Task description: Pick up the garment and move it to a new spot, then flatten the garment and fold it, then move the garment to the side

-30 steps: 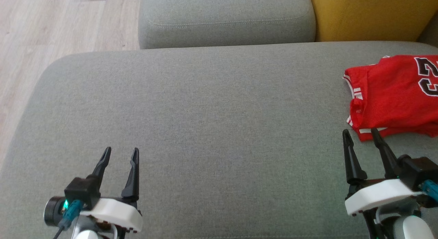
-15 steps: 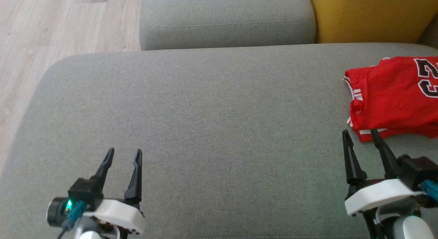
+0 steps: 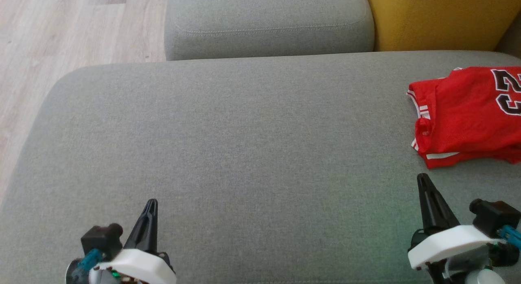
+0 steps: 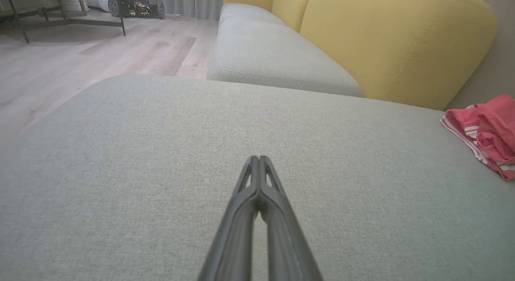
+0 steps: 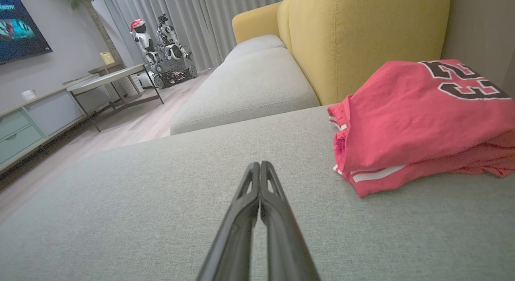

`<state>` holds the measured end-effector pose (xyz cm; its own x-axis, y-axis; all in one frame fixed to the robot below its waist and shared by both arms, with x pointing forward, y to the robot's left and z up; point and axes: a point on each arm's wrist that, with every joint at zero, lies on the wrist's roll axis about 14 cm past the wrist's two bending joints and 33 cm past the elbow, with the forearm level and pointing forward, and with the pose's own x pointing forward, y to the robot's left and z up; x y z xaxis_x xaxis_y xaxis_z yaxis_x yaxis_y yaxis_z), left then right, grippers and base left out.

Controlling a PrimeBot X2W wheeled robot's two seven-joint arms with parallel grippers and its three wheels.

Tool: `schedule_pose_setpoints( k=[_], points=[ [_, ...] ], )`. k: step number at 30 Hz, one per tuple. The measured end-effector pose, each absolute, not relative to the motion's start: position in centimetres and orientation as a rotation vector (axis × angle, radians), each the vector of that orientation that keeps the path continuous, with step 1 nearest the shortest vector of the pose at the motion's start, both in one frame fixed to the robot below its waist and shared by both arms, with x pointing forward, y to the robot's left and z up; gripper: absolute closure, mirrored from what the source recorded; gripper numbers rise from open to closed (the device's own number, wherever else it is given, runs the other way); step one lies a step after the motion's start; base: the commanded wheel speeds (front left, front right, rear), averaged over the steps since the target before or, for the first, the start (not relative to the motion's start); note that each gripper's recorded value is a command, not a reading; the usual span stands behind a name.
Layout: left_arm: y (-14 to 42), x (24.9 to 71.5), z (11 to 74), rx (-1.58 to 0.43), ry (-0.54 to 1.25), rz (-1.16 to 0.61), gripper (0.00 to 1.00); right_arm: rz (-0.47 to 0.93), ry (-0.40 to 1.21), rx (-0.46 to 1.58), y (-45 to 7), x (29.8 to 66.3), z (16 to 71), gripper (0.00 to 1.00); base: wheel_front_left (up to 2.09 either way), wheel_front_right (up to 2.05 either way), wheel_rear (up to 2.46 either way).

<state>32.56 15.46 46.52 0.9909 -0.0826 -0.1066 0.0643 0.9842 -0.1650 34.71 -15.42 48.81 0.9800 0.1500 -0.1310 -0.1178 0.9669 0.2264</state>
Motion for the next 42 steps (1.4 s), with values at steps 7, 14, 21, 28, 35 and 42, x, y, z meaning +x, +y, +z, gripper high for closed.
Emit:
schedule_pose_setpoints(
  k=[7, 14, 21, 28, 35, 42],
  points=[
    [16.0, 32.8, 46.2, -0.245, 0.139, -0.048, 1.0, 0.127, 0.156, 0.306, -15.5, 34.7, 48.5, 1.0, 0.0, 0.0, 0.0],
    [16.2, 32.8, 45.7, -0.324, 0.169, -0.032, 1.0, 0.117, 0.154, 0.389, -15.7, 34.9, 48.5, 1.0, 0.0, 0.0, 0.0],
    [16.4, 33.4, 45.7, -0.416, 0.18, -0.015, 1.0, 0.103, 0.16, 0.483, -15.9, 35.0, 48.3, 1.0, 0.0, 0.0, 0.0],
    [16.8, 33.6, 45.5, -0.505, 0.196, 0.006, 1.0, 0.085, 0.154, 0.568, -16.3, 35.2, 48.3, 1.0, 0.0, 0.0, 0.0],
    [16.9, 33.8, 45.4, -0.589, 0.209, 0.018, 1.0, 0.073, 0.155, 0.649, -16.5, 35.4, 48.2, 1.0, 0.0, 0.0, 0.0],
    [17.0, 34.2, 45.5, -0.672, 0.211, 0.025, 1.0, 0.06, 0.155, 0.733, -16.8, 35.4, 48.0, 1.0, 0.0, 0.0, 0.0]
  ],
)
